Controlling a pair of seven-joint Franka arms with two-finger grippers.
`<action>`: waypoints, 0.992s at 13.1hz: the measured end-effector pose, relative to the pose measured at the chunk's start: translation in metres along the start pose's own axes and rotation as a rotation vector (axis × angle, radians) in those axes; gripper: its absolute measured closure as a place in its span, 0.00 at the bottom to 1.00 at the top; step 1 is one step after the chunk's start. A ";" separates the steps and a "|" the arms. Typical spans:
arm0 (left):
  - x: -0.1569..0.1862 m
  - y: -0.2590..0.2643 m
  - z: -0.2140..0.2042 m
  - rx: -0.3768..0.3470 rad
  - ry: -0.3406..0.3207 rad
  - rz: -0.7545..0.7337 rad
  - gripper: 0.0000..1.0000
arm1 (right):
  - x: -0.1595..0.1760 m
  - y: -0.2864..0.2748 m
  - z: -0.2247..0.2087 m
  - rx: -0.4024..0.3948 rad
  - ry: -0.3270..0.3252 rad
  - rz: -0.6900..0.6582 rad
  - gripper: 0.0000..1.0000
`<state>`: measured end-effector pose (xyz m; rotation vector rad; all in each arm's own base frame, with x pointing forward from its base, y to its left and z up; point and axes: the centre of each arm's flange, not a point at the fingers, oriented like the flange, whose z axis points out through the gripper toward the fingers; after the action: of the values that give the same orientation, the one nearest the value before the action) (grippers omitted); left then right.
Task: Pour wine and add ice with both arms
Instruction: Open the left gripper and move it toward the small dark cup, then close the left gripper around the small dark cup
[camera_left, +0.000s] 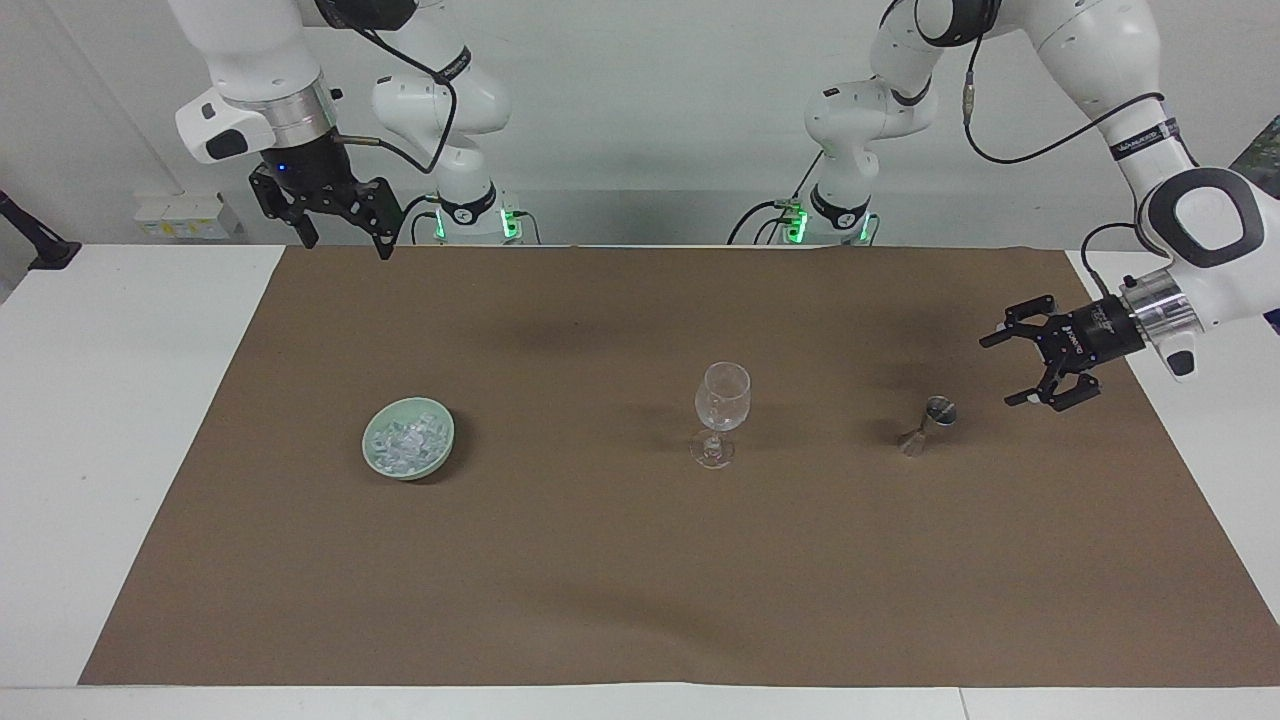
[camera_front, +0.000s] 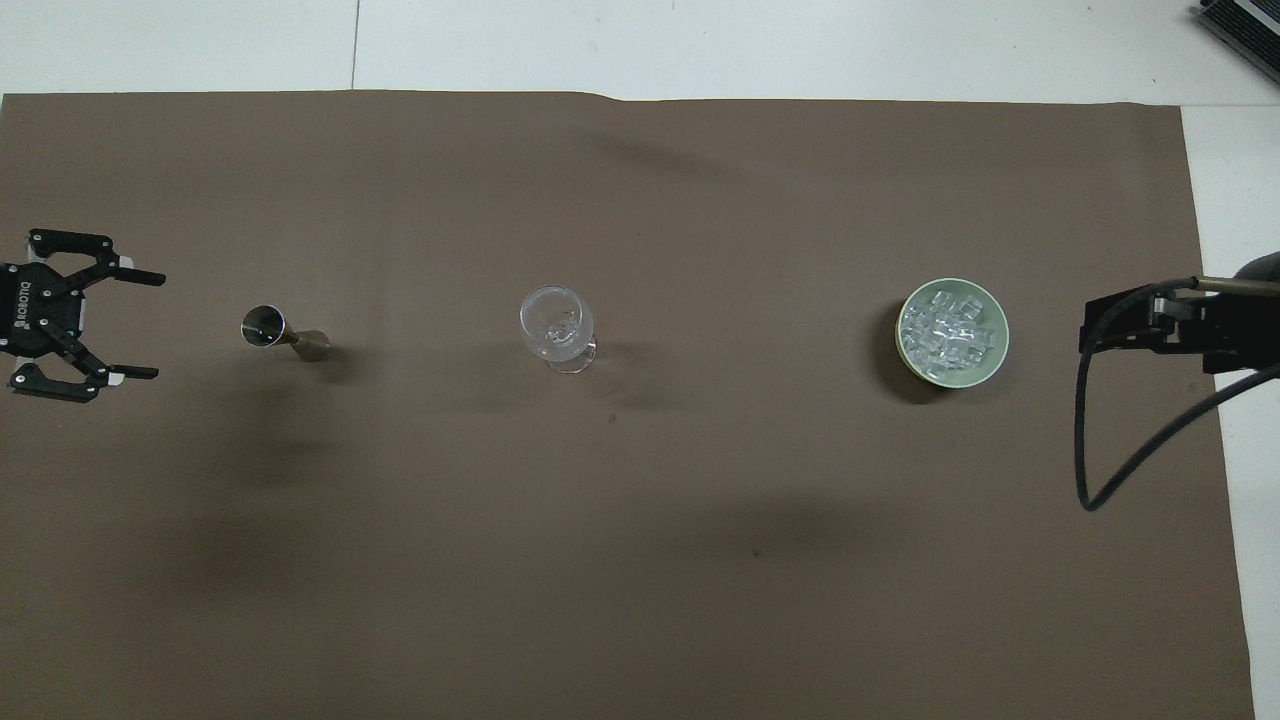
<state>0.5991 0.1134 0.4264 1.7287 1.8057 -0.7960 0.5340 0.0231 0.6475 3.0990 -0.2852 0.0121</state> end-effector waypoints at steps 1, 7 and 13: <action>0.005 0.004 0.005 -0.010 -0.016 -0.011 0.00 | 0.000 0.000 0.000 0.000 0.000 0.000 0.00; 0.067 0.015 0.038 -0.035 -0.142 -0.083 0.00 | 0.000 0.000 0.000 0.000 -0.001 0.000 0.00; 0.099 0.012 0.079 -0.056 -0.253 0.017 0.00 | -0.001 0.000 0.001 -0.002 -0.009 0.000 0.00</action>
<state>0.6032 0.1260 0.2998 1.5305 1.6257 -0.9041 0.5330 0.0230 0.6466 3.0978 -0.2853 -0.0023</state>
